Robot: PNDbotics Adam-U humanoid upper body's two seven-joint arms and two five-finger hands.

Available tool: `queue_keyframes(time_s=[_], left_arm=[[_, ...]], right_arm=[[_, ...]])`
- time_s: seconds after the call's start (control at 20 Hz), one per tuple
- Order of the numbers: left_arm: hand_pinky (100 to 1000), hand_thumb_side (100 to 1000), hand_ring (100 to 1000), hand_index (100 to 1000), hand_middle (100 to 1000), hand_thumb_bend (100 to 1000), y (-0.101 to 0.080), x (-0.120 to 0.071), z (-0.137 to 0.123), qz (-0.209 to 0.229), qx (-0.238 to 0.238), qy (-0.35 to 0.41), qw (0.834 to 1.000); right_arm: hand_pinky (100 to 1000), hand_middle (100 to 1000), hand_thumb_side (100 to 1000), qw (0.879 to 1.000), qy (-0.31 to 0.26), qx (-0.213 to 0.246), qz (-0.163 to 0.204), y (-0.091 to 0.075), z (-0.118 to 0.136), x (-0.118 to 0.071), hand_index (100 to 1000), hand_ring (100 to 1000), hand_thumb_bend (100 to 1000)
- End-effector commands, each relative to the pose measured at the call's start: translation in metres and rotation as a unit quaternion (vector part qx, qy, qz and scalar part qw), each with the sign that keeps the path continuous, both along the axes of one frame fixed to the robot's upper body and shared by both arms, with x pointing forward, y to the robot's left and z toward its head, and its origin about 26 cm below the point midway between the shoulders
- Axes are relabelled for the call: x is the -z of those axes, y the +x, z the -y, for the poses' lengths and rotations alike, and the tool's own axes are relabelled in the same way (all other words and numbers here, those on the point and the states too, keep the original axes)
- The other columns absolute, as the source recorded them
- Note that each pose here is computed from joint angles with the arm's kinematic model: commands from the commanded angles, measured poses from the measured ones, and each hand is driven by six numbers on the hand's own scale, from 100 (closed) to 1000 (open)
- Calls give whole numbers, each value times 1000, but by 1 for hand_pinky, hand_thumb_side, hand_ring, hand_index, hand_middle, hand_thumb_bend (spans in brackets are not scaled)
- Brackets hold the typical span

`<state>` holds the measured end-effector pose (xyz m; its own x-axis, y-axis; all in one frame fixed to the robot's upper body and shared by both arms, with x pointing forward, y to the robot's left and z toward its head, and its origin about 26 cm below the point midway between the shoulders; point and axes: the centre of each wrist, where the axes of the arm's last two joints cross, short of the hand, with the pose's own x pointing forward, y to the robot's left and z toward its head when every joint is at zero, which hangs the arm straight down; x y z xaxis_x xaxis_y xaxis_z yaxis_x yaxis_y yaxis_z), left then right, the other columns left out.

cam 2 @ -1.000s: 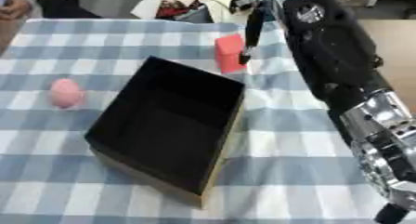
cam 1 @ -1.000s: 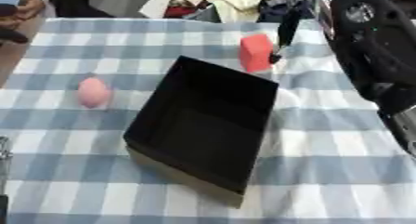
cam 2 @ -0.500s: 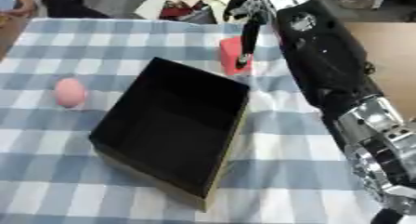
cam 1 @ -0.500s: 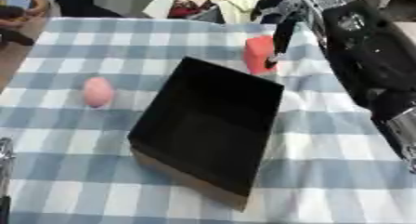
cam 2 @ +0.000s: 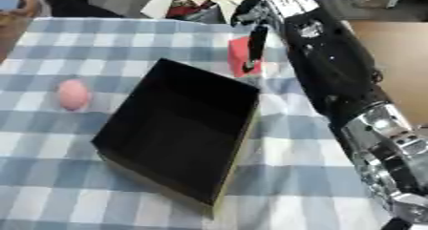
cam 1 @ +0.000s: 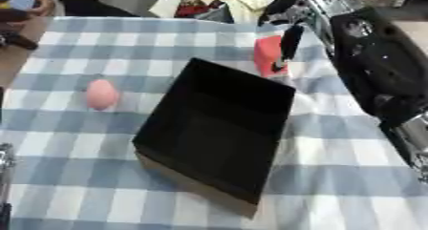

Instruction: Pick up objects on the table and place them in the box.

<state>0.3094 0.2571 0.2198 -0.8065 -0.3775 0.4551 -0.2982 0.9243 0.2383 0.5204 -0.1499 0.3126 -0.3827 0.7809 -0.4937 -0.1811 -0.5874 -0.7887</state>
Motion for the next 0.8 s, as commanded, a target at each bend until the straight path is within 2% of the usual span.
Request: queue_keyframes(time_s=[0.05,0.8], left_arm=[[491,798,689,809,727,100,-2,-8,0,13,2,12,1000],[483,796,688,809,729,100,-2,-8,2,9,7,18,1000]], right_arm=[[988,963,419,1000,7,12,23,-2,2,-18,1000,984,539],[988,963,371,999,20,42,24,-1,1,-17,1000,985,433]])
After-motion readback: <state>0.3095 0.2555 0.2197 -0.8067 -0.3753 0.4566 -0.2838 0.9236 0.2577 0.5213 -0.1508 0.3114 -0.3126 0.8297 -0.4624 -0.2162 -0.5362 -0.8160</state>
